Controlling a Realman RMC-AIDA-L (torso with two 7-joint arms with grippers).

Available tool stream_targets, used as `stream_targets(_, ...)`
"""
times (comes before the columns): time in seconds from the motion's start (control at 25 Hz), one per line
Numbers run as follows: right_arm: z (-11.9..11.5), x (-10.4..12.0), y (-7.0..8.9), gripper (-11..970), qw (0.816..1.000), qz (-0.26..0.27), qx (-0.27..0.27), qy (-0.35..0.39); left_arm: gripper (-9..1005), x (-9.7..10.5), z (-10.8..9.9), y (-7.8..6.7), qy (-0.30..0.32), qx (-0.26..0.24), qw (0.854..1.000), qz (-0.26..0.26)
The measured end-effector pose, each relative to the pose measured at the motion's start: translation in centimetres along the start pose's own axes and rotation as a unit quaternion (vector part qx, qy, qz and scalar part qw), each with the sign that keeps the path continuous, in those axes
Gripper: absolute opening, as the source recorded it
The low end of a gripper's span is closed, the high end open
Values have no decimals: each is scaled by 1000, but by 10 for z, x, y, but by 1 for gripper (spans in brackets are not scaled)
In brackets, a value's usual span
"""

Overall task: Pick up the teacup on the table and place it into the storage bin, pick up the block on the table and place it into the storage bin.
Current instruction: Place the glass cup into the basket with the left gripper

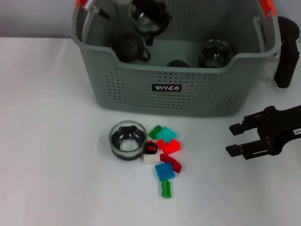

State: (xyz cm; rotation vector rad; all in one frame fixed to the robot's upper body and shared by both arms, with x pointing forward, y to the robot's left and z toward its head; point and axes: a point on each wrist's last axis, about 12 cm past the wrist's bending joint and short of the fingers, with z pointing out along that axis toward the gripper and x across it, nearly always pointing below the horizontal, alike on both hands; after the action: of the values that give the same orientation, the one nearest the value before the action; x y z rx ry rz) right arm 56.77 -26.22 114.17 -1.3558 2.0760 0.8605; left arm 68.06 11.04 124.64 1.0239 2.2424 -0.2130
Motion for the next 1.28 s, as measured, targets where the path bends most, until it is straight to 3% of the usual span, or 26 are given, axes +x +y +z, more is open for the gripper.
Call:
stream_targets(0.68, 4, -1, 1, 658, 1000, -2, -7, 4, 53, 10, 34, -25, 15, -8, 1000, 23)
stream_targets(1.28, 7, -2, 1, 656, 1000, -3, -9, 17, 62, 15, 38, -27, 19, -5, 1000, 21)
